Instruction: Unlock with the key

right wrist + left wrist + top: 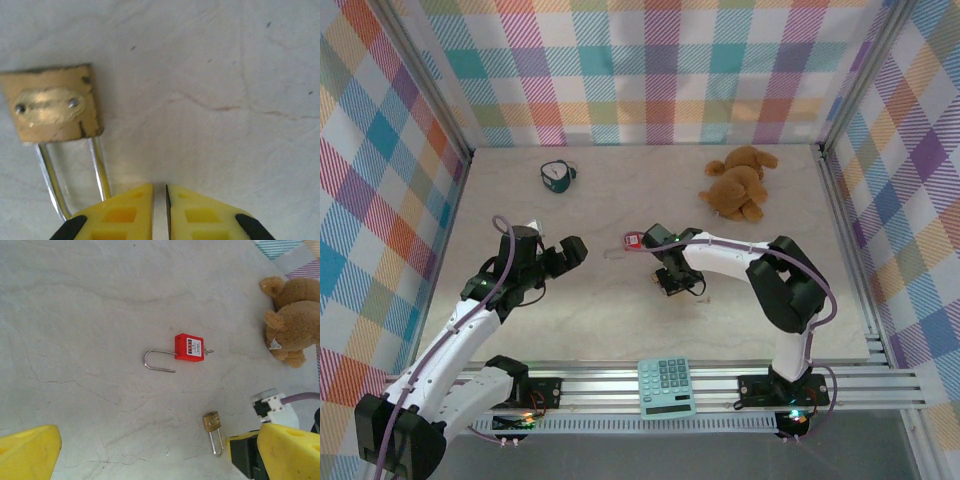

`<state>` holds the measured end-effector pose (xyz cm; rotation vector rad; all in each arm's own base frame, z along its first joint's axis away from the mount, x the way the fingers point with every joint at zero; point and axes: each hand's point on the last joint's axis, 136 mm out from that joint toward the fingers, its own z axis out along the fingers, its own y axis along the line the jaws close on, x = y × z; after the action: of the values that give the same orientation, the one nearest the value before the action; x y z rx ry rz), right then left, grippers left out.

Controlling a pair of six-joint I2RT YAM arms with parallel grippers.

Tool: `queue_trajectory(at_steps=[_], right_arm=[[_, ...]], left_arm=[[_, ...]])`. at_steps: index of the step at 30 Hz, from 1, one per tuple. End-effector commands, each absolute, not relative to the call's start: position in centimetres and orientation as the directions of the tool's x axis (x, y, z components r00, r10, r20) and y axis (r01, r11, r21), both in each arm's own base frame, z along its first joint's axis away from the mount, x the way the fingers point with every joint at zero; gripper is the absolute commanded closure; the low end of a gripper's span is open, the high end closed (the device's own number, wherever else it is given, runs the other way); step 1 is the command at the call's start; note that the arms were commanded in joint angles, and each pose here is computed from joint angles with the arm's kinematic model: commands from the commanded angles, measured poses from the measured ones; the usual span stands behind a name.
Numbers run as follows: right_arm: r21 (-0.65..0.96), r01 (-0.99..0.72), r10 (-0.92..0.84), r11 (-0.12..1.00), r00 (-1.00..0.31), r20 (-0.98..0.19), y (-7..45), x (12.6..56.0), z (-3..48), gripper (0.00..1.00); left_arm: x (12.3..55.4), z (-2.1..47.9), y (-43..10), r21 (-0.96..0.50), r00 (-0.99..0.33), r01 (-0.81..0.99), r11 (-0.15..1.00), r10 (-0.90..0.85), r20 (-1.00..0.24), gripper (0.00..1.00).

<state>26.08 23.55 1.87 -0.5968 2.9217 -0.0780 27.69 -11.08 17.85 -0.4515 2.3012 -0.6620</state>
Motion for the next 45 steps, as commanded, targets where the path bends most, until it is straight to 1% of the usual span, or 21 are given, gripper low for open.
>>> queue_trajectory(at_steps=[1, 4, 7, 11, 13, 16, 20, 24, 28, 36, 45], right_arm=[[-0.082, -0.375, -0.384, 0.923, -0.913, -0.141, 23.3, 25.6, 2.6, 0.84], [-0.025, -0.384, -0.383, 0.923, -0.91, -0.161, 24.2, 25.4, 3.7, 0.84], [0.045, -0.377, -0.362, 0.925, -0.912, -0.19, 24.4, 25.0, 5.6, 0.81], [0.007, -0.241, -0.233, 0.97, -0.944, -0.232, 19.5, 25.5, 7.8, 0.72], [0.0, -0.17, -0.166, 0.985, -0.957, -0.237, 17.3, 25.2, 8.0, 0.71], [0.008, -0.096, -0.092, 0.995, -0.972, -0.216, 15.4, 24.1, 7.5, 0.72], [0.052, -0.039, -0.028, 0.998, -0.981, -0.194, 14.7, 23.3, 6.5, 0.73], [0.124, -0.021, -0.002, 0.992, -0.988, -0.156, 15.4, 22.9, 5.5, 0.72], [0.151, -0.011, 0.009, 0.989, -0.991, -0.136, 16.0, 22.9, 4.4, 0.72], [0.084, 0.014, 0.025, 0.996, -0.991, -0.129, 15.1, 23.3, 3.0, 0.78], [0.066, 0.012, 0.018, 0.998, -0.995, -0.101, 14.8, 22.9, 2.1, 0.81]], left_arm=[[28.1, 18.4, -11.3, -0.594, -0.693, -0.114, 0.796, -0.493, -0.527, 0.0], [27.9, 18.4, -11.5, -0.6, -0.698, -0.109, 0.793, -0.491, -0.522, 0.0], [27.9, 18.4, -11.7, -0.609, -0.699, -0.097, 0.787, -0.489, -0.521, 0.01], [27.7, 17.3, -13.3, -0.624, -0.723, -0.054, 0.78, -0.461, -0.514, 0.02], [27.5, 16.6, -14.2, -0.621, -0.733, -0.032, 0.783, -0.441, -0.518, 0.02], [27.4, 15.7, -15.5, -0.622, -0.75, -0.008, 0.783, -0.416, -0.514, 0.02], [27.4, 15.2, -16.8, -0.619, -0.77, 0.016, 0.785, -0.385, -0.509, 0.02], [27.3, 15.0, -17.4, -0.614, -0.78, 0.028, 0.788, -0.368, -0.507, 0.02], [27.3, 14.8, -17.3, -0.609, -0.781, 0.026, 0.793, -0.364, -0.508, 0.02], [27.2, 15.0, -17.2, -0.607, -0.779, 0.027, 0.794, -0.364, -0.511, 0.02], [27.3, 15.2, -17.2, -0.602, -0.778, 0.032, 0.798, -0.358, -0.517, 0.03]])
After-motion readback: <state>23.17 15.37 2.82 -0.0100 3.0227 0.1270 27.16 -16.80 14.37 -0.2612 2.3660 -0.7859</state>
